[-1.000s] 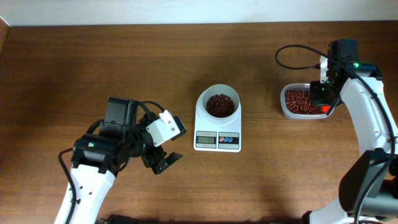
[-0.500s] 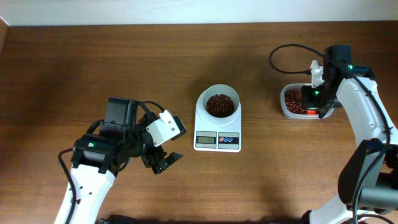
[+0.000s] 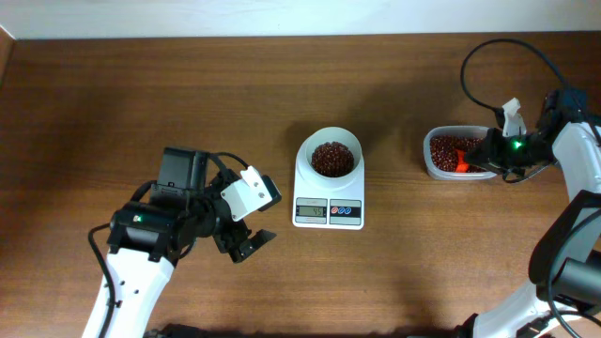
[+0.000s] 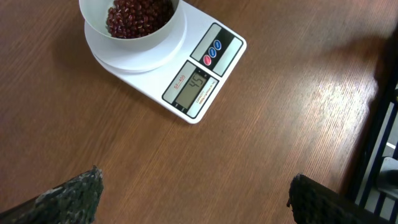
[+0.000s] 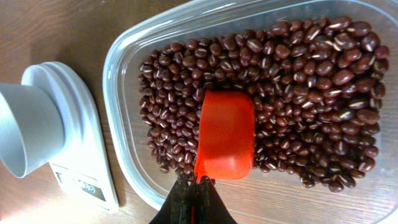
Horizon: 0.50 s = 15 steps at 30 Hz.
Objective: Scoop and weigh 50g on scale
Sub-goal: 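Return the orange scoop to the bean tub and scoop beans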
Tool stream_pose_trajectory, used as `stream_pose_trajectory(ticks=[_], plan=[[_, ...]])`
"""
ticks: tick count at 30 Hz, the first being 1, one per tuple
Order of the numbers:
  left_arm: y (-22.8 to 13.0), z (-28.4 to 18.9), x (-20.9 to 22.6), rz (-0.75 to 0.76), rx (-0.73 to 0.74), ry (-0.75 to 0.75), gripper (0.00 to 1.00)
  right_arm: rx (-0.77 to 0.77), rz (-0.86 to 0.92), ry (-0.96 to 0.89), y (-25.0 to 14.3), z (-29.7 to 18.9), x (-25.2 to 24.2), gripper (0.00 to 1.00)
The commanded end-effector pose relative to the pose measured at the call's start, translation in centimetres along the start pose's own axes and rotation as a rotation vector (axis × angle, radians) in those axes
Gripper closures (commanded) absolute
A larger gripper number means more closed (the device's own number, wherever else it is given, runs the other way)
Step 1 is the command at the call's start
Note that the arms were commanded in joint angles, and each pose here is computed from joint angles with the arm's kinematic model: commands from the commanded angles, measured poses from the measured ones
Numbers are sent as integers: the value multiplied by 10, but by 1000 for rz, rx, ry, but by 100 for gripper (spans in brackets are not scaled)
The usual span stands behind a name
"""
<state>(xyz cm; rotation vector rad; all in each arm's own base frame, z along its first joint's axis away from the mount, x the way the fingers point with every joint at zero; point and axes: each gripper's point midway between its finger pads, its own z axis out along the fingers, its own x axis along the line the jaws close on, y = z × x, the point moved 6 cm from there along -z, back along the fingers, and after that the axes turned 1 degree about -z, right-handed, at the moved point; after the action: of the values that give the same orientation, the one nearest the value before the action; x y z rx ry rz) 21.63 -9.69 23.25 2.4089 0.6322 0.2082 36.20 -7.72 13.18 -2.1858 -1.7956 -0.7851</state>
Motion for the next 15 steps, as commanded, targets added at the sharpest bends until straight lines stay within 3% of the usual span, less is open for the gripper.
stream_pose_trajectory(ticks=[1, 15], plan=[[5, -4, 1, 20, -25, 2, 1, 39, 39, 65, -9, 13, -8, 96], [5, -4, 1, 20, -25, 2, 1, -106, 120, 267, -6, -23, -34, 96]])
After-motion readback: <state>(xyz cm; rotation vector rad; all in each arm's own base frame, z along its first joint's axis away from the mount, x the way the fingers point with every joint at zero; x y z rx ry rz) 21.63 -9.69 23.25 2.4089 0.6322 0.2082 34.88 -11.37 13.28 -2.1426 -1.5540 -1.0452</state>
